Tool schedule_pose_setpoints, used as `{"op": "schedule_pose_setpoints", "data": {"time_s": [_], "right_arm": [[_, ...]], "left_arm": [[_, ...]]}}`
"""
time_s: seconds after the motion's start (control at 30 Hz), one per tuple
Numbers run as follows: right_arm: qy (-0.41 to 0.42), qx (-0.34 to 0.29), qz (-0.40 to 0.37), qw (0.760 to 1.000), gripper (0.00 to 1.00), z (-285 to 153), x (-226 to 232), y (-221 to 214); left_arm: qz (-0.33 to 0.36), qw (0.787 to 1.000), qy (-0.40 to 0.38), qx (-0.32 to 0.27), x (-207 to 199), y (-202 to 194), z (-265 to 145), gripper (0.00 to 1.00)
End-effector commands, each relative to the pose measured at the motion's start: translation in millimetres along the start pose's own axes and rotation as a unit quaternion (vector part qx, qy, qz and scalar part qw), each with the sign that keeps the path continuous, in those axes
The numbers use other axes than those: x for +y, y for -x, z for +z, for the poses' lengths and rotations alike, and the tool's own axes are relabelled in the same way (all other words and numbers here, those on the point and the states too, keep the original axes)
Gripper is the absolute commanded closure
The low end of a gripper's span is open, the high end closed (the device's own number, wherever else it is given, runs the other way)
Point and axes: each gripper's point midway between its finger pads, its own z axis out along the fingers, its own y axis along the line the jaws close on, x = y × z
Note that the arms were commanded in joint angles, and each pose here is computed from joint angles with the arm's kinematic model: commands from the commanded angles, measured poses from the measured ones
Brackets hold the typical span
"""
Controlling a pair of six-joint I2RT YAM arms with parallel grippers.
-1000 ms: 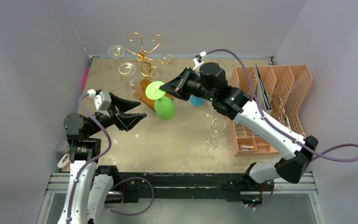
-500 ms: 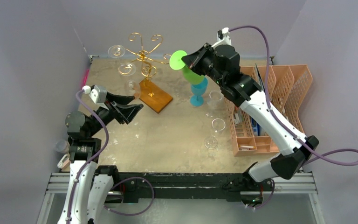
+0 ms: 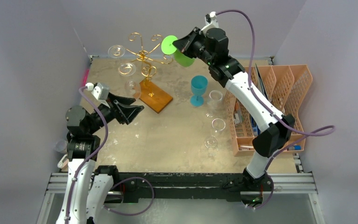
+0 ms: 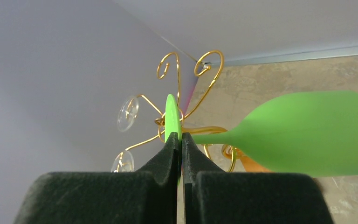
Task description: Place the wine glass upside down on the wine glass rack
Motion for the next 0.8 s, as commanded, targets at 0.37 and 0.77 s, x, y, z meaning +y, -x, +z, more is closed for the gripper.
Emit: {"op": "schedule_pose_setpoints", "data": {"time_s": [0.37,0.77], "right_arm": [[0.18,0.098,0.019,0.979,1.0,24.2,57.2,-10.6],[0.142,0.158,0.059,0.975,1.0,17.7,33.6,-34.8]], "left_arm": [[0.028,1.0,0.005,-0.006,-3.0,9.0,-2.3,0.43],[0.028,0.999,0.025,-0.01,2.5,9.7,-4.1,0.43]]}}
